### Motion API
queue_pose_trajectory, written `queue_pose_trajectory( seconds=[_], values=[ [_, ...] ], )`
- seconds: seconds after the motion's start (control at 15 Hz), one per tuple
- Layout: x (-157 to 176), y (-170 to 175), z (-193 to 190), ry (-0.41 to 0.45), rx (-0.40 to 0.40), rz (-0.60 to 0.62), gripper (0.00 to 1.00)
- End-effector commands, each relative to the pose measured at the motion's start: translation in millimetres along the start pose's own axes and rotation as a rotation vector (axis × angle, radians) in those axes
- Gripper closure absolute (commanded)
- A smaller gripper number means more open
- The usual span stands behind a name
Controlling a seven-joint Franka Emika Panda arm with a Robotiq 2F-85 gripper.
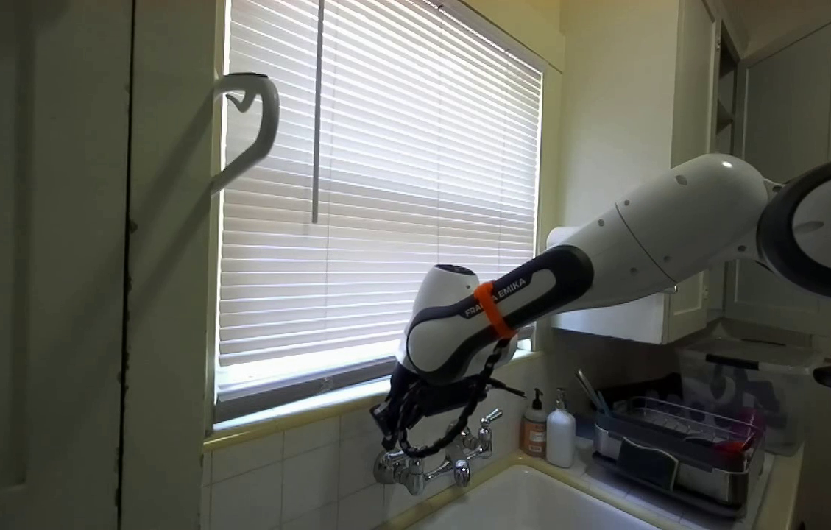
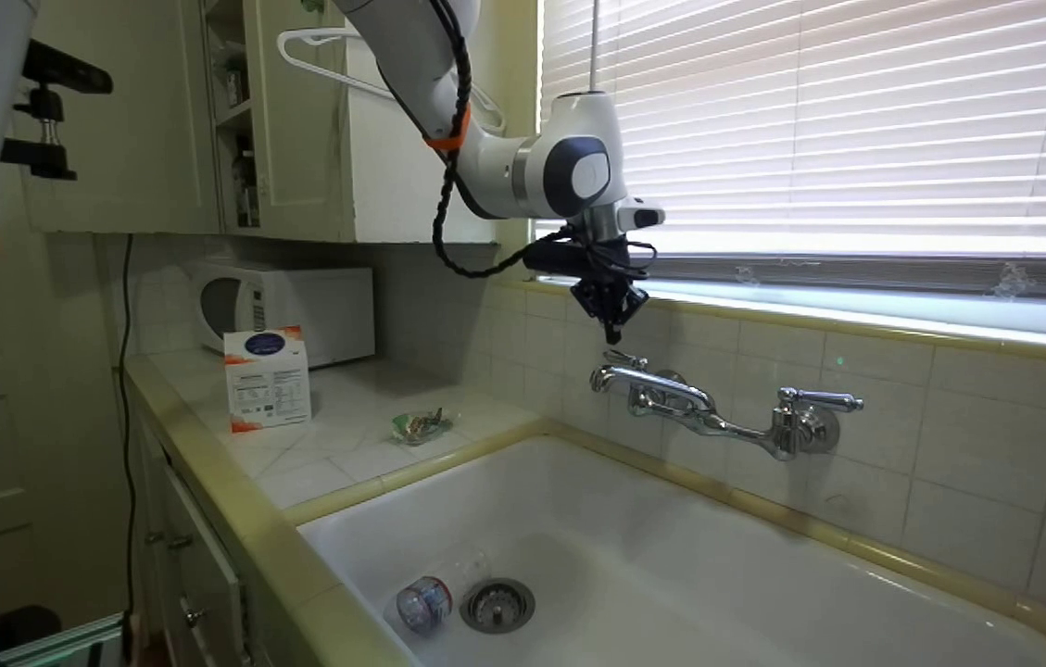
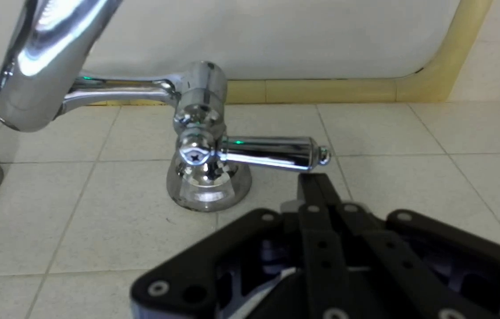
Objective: Turn the tap handle on the left
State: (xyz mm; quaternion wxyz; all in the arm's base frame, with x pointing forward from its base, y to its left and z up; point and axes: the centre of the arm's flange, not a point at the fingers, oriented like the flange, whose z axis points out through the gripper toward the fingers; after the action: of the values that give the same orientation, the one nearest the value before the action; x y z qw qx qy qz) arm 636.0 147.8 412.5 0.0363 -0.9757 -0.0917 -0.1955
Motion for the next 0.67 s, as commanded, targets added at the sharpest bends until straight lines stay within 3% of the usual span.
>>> queue_pose_trajectory(
  seconds=[0.0,0.27,0.6],
  values=[
    [-0.3,0.1,-0.9,-0.054,-0.028,-0.005,1.0],
    [-4.4,3.3,1.6,-0.1,-0.037,-0.02,1.0],
    [0.0,-0.3,-4.4,-0.03,-0.017,-0.011,1.0]
  ],
)
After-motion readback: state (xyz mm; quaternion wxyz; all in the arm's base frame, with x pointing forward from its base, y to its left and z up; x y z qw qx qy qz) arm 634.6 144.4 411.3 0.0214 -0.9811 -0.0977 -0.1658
